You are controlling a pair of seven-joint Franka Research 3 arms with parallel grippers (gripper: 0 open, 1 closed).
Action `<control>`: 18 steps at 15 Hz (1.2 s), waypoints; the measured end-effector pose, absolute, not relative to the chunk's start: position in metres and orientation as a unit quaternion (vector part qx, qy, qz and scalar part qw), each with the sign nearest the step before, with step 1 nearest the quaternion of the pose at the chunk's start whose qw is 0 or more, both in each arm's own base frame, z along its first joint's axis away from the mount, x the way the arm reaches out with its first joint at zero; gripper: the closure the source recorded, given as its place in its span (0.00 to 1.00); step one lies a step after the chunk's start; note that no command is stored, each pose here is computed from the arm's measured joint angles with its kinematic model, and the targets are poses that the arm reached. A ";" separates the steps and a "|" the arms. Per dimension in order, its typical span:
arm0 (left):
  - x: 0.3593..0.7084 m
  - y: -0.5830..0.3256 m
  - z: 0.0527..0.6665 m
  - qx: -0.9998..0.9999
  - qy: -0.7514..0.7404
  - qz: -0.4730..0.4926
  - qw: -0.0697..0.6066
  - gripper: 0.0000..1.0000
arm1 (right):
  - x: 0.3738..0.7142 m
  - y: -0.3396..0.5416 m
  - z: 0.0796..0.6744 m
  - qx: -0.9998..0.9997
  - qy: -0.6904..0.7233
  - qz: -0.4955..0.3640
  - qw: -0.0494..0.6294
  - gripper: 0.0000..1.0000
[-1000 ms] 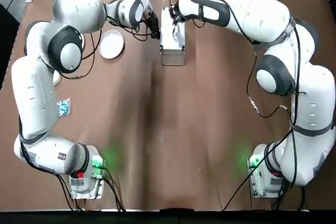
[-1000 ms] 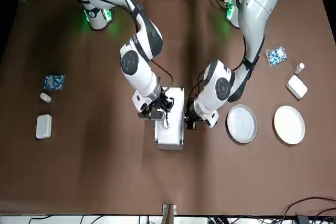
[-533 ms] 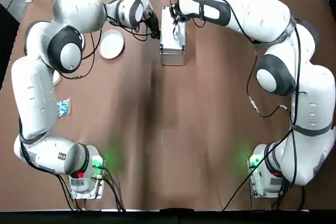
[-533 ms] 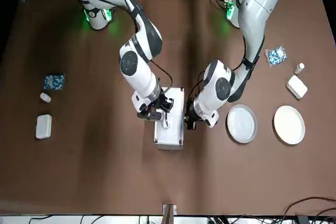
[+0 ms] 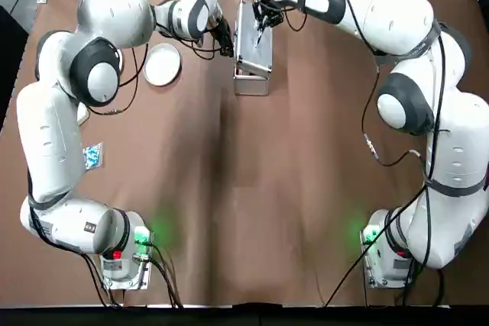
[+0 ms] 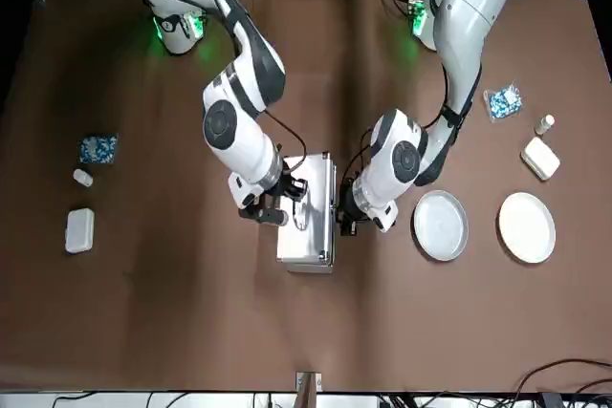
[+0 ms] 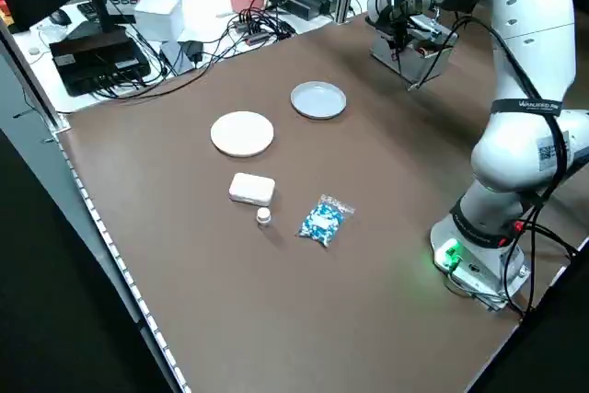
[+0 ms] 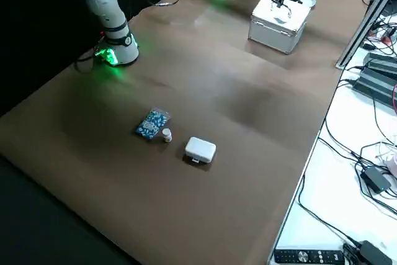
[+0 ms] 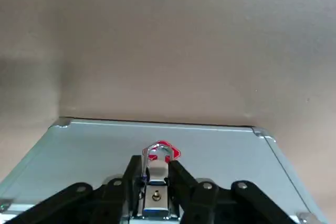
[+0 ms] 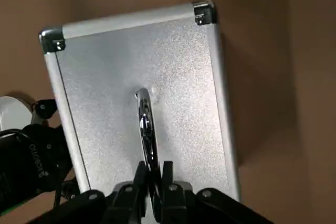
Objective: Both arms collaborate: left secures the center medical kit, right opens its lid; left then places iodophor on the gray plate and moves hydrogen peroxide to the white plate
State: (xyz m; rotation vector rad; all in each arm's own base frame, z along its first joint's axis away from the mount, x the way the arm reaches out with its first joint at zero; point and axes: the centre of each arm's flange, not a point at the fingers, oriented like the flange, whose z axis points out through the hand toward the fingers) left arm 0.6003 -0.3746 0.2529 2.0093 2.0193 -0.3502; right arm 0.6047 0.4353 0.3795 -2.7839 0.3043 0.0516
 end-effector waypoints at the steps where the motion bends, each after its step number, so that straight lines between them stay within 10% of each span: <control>1: 0.600 -0.375 0.253 0.694 0.697 -0.121 0.135 0.72 | 0.607 0.432 0.382 -0.979 0.108 0.024 0.168 0.86; 18: 0.601 -0.374 0.253 0.694 0.697 -0.121 0.135 0.72 | 0.631 0.339 0.387 -0.978 0.112 0.105 0.139 0.86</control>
